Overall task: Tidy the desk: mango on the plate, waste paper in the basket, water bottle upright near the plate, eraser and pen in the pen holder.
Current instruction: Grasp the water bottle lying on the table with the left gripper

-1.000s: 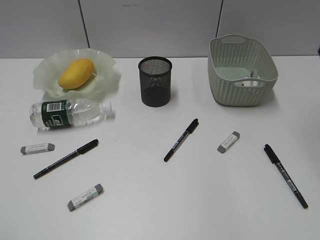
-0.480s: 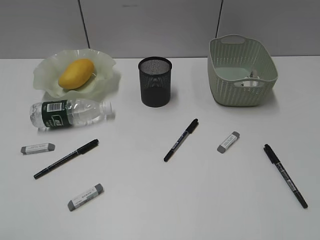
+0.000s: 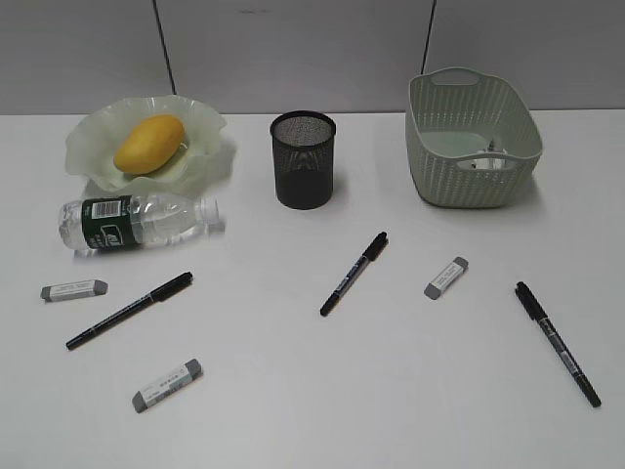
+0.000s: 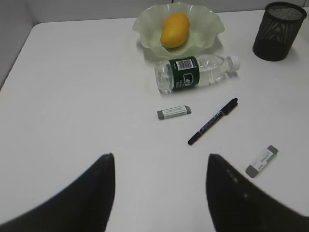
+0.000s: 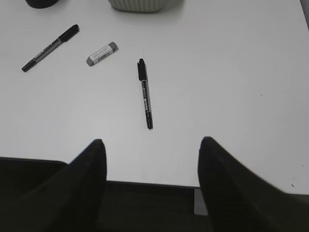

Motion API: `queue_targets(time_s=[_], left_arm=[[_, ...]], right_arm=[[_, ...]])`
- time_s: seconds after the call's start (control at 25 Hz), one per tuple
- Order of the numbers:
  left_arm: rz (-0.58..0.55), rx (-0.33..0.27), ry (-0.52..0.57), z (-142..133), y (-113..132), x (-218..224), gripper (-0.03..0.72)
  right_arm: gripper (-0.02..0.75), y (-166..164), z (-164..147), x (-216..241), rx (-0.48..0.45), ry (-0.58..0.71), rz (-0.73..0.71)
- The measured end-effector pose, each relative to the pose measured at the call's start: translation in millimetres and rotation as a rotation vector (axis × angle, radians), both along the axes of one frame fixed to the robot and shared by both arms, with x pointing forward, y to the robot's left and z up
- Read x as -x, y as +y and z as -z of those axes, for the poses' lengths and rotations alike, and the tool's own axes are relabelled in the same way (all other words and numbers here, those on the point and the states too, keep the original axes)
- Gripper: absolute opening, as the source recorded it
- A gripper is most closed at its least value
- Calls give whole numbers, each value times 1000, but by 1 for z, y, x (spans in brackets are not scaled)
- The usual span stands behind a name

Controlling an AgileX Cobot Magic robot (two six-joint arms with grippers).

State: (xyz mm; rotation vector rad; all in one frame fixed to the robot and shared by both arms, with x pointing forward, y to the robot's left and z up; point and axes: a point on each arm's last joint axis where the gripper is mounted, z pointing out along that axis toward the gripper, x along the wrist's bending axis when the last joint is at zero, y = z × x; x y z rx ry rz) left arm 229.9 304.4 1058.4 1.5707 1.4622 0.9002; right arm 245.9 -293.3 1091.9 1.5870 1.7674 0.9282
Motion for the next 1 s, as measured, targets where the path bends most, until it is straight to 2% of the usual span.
queue_targets(time_s=[0.24,0.44,0.6,1.0], left_arm=[[0,0,0,0,0,0,454],[1,1,0,0,0,0,452],[2,2,0,0,0,0,440],[2,3,0,0,0,0,435]], right_arm=[[479,-2,21,26,-4,-152,-4],[479,-2,34,22,18,-136,-10],[479,-2,38,15,23,-172,-6],[479,-3,37,14,28,-185,1]])
